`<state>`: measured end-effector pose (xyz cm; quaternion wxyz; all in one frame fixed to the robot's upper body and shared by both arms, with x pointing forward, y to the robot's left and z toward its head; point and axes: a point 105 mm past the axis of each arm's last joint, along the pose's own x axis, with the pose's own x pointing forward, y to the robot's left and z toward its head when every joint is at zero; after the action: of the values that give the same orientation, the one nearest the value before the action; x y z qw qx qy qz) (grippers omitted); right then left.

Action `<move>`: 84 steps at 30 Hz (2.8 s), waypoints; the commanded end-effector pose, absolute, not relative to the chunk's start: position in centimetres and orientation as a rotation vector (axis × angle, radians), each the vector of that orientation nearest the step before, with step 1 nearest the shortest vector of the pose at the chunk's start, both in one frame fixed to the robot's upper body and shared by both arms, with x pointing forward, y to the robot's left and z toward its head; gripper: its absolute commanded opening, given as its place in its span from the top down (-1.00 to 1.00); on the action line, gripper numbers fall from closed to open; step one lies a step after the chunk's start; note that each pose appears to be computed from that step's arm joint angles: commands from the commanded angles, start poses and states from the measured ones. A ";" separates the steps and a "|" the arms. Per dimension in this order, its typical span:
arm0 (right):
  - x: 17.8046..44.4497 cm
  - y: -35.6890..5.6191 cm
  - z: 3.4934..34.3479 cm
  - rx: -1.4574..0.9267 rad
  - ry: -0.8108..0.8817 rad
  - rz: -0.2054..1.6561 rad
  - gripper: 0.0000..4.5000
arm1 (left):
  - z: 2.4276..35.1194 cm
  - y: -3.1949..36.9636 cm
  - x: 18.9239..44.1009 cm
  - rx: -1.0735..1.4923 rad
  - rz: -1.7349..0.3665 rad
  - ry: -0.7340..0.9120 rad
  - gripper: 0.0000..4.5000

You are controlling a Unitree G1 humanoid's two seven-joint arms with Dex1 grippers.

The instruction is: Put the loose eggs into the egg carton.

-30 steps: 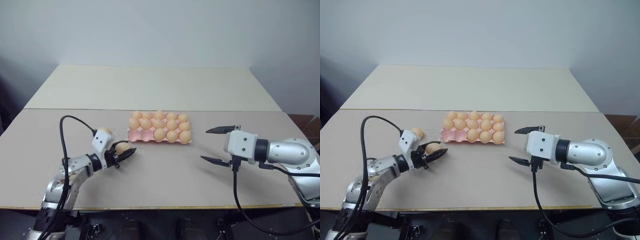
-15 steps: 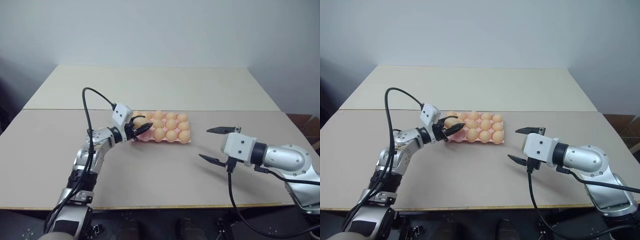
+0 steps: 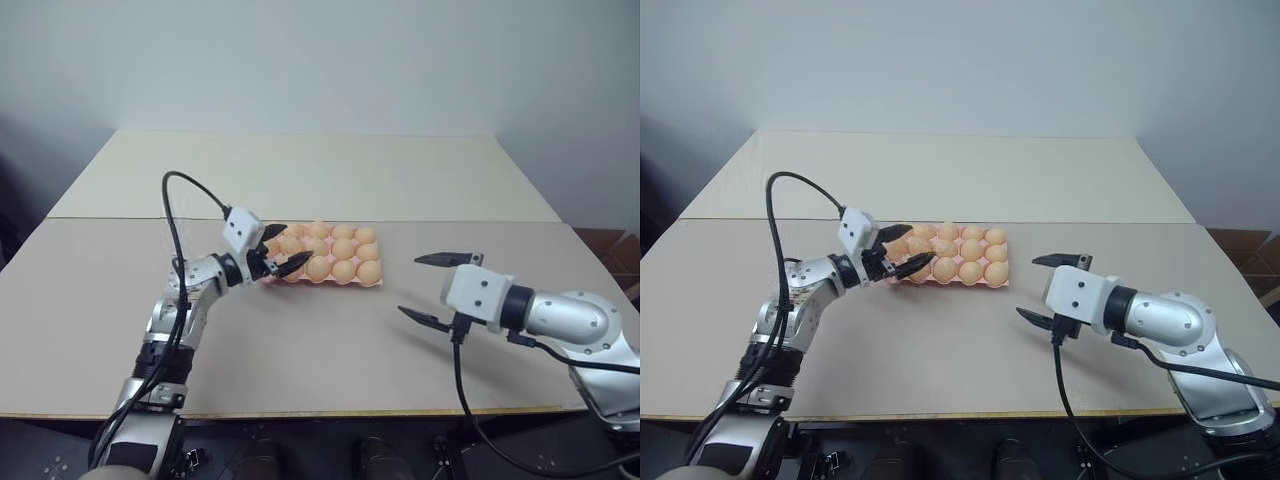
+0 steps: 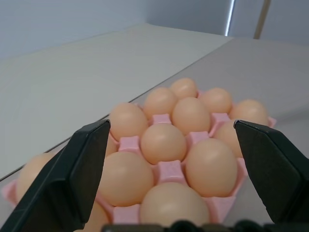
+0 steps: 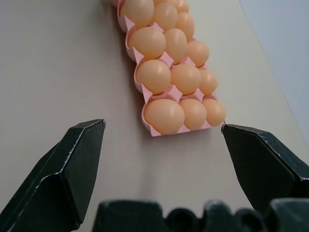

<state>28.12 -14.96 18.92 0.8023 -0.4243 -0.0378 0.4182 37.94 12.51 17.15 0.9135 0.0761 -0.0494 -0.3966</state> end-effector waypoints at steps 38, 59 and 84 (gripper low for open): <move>28.7 -14.7 19.2 -0.918 -0.085 0.969 -1.00 | 18.3 27.0 28.7 0.203 -0.155 0.094 -0.99; 28.0 -16.1 19.3 -0.923 -0.060 0.873 -1.00 | 13.5 25.0 38.6 0.102 -0.106 0.116 -0.99; 28.3 -16.1 18.8 -0.924 -0.049 0.857 -1.00 | 12.4 22.1 40.4 0.134 -0.223 0.080 0.08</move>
<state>28.21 -16.08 17.68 0.8069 -0.4222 -0.0037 0.4130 40.04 22.59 10.92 0.9912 0.0528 0.0636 -0.1029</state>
